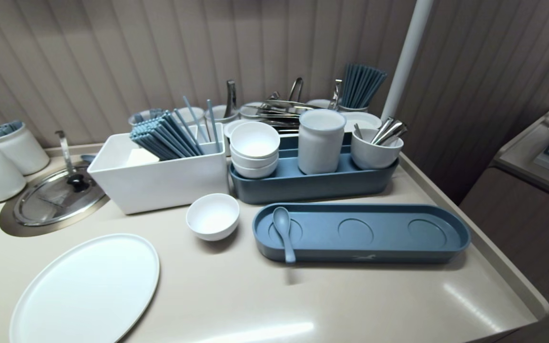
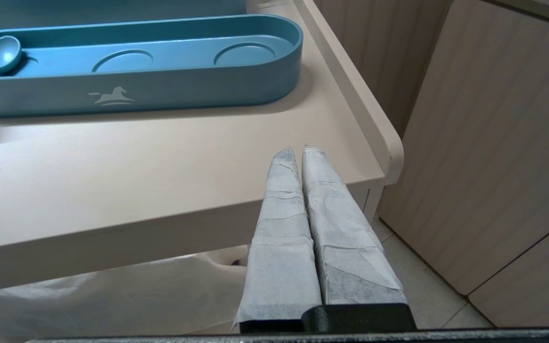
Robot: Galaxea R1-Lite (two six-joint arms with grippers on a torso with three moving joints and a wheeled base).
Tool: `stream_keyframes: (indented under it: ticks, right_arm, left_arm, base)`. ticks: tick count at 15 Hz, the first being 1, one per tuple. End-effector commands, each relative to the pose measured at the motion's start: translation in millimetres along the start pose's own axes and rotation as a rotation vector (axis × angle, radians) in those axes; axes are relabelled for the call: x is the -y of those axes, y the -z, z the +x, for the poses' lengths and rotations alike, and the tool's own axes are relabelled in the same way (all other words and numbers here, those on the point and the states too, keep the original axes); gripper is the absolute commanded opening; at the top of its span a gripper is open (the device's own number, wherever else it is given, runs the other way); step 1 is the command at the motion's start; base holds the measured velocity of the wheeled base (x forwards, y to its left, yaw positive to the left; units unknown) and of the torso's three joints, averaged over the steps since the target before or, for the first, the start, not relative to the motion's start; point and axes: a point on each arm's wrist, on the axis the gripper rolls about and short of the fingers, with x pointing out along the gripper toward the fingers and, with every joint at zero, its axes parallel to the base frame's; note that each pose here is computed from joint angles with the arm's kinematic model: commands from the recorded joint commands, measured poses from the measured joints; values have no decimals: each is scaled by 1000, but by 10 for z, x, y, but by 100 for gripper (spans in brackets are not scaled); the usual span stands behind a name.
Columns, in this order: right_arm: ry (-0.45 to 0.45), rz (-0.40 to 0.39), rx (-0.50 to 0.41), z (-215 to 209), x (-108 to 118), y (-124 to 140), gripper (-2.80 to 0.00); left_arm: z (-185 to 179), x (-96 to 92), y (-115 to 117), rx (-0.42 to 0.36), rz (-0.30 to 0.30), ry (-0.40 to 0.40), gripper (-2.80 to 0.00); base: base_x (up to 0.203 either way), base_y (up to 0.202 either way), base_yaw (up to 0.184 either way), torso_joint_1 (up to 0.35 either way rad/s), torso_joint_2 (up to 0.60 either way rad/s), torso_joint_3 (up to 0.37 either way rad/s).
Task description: Pick the bowl and place it on the plate
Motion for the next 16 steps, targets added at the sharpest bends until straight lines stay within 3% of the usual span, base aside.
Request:
stream_keyframes:
  ticks: [1, 16]
  right_arm:
    - [0, 0, 2, -1, 0, -4, -280]
    - [0, 0, 1, 0, 0, 0, -280]
  left_arm:
    - [18, 1, 77, -28, -1, 0, -280]
    - [18, 1, 80, -26, 3, -2, -280]
  base:
    - [0, 0, 0, 0, 0, 0]
    - [0, 0, 0, 0, 0, 0]
